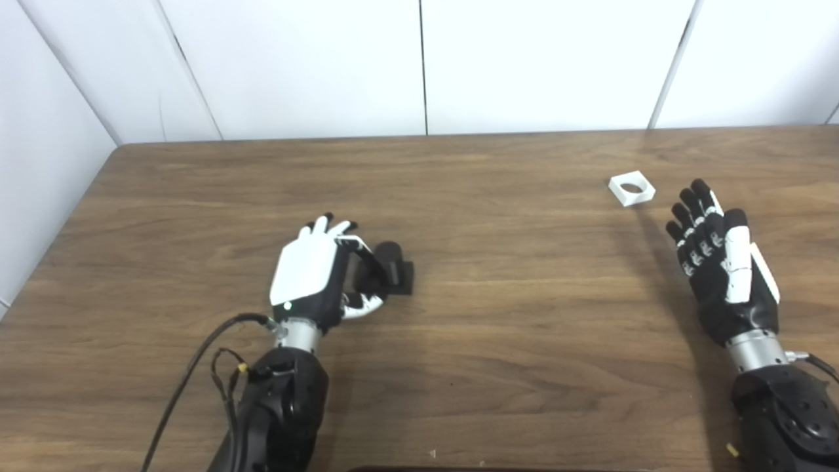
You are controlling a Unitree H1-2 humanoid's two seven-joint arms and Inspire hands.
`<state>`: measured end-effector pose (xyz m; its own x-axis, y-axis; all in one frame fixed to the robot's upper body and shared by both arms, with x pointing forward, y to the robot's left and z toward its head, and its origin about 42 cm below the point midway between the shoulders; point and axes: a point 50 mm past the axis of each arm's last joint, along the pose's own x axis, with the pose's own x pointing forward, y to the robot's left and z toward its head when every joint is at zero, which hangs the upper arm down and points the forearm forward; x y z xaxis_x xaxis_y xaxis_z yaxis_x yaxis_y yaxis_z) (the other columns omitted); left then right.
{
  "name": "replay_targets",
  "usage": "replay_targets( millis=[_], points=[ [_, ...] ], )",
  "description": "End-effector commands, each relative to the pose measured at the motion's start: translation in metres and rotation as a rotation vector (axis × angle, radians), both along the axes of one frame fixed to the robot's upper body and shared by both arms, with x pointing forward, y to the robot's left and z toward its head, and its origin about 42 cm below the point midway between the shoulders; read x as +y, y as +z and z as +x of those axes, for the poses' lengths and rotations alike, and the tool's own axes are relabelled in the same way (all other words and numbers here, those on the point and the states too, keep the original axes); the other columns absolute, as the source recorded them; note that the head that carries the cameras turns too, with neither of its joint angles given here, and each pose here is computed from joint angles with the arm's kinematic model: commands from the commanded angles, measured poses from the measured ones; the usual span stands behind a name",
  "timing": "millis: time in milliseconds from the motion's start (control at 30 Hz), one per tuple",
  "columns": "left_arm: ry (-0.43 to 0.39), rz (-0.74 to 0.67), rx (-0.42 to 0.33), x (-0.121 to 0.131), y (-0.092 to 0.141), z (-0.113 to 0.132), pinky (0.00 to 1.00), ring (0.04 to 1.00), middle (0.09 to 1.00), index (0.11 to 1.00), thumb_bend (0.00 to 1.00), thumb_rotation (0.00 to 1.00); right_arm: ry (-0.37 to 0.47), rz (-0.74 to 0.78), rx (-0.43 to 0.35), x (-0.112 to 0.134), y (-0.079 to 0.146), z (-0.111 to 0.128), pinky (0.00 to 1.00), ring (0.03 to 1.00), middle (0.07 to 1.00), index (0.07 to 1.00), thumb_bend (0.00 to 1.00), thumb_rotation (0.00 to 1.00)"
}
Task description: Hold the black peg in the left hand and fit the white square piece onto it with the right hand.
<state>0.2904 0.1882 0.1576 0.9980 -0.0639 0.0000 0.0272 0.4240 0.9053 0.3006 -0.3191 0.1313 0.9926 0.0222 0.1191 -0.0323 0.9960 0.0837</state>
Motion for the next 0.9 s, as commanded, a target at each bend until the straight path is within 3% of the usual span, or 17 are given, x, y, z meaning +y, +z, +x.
replay_targets(
  millis=[0, 867],
  points=[
    [-0.029, -0.003, -0.048, -0.009, 0.008, -0.005, 1.0, 1.0, 0.902, 0.487, 0.52, 0.07, -0.003, 0.06, 0.055, 0.012, -0.021, -0.013, 1.0, 1.0, 1.0, 1.0, 0.56, 1.0],
    [-0.199, -0.077, -0.01, -0.059, -0.014, -0.062, 1.0, 1.0, 0.899, 0.488, 0.52, 0.07, -0.003, 0.057, 0.044, 0.012, -0.018, -0.011, 1.0, 1.0, 1.0, 1.0, 0.54, 1.0]
  ],
)
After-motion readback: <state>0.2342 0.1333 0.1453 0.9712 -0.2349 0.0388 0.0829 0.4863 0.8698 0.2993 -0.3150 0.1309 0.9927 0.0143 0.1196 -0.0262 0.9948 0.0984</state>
